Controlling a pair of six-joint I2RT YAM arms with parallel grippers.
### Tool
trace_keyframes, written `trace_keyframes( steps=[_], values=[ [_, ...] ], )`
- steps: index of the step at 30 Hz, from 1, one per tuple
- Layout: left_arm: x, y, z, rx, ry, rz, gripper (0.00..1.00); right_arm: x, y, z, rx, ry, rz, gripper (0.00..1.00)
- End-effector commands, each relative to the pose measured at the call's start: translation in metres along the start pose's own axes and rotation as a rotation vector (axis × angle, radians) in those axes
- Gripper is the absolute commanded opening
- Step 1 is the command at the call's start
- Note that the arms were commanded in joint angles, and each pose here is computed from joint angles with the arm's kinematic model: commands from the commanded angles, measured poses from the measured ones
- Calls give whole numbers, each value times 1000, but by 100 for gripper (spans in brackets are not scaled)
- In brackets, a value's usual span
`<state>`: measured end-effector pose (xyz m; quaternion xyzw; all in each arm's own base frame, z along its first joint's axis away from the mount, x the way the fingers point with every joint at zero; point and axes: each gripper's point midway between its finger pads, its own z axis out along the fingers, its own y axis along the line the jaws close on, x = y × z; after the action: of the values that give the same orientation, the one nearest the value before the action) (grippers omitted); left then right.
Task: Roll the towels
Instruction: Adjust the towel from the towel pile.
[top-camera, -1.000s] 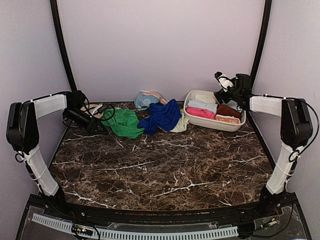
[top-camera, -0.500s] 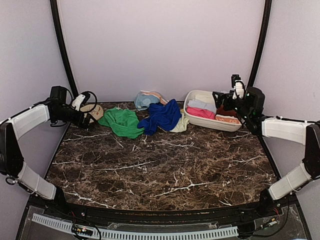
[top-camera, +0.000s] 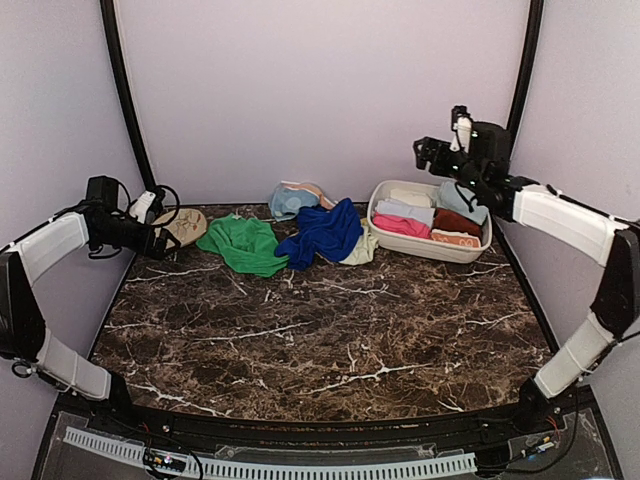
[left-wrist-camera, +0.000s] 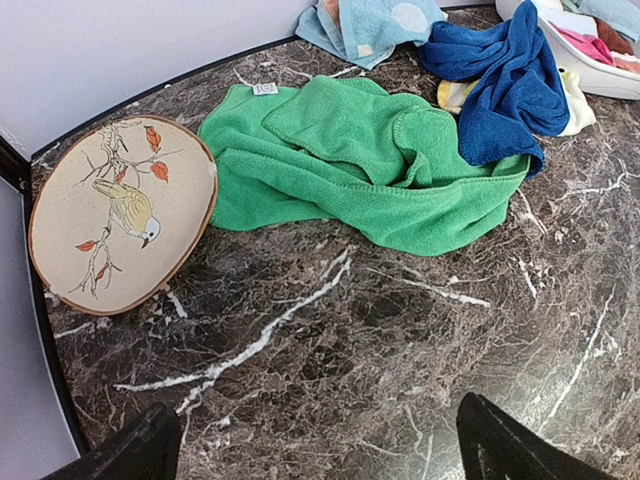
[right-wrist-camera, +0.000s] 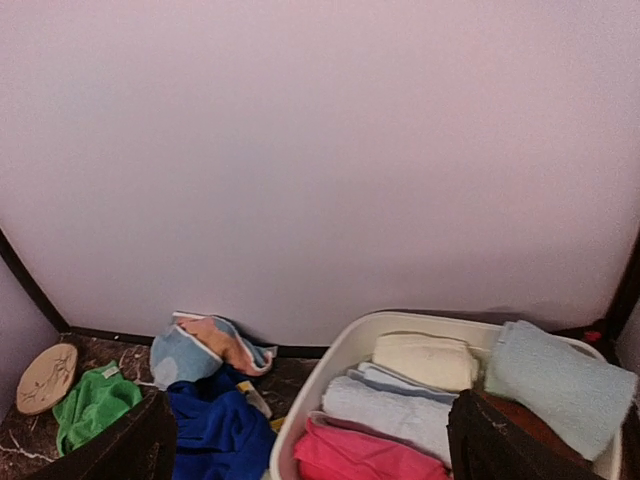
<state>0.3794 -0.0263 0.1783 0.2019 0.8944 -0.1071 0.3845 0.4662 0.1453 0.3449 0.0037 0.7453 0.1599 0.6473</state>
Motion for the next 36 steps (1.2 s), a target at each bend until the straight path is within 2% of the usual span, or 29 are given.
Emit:
trace_keyframes(
  steps=[1, 7, 11, 15, 19, 21, 23, 27, 30, 36],
  values=[
    [12, -9, -13, 37, 29, -13, 99, 74, 89, 44, -88, 232, -155, 91],
    [26, -17, -13, 99, 76, -23, 98, 157, 182, 95, -161, 373, -257, 76],
    [32, -22, -13, 144, 104, -28, 98, 221, 223, 118, -172, 469, -335, 72],
    [35, -26, -12, 185, 131, -35, 97, 268, 230, 136, -156, 547, -333, 69],
    [35, -28, -12, 207, 140, -39, 95, 292, 228, 142, -166, 571, -285, 66],
    [34, -29, -12, 217, 140, -43, 93, 304, 222, 142, -147, 592, -263, 62],
    [32, -30, -13, 228, 141, -47, 92, 312, 217, 142, -127, 612, -247, 53],
    [31, -31, -13, 235, 141, -49, 89, 296, 221, 143, -135, 588, -208, 19],
    [33, -32, -13, 240, 150, -53, 86, 253, 236, 143, -173, 510, -180, 0],
    [35, -36, -16, 251, 158, -59, 84, 137, 261, 123, -245, 325, -138, 0]
  ],
)
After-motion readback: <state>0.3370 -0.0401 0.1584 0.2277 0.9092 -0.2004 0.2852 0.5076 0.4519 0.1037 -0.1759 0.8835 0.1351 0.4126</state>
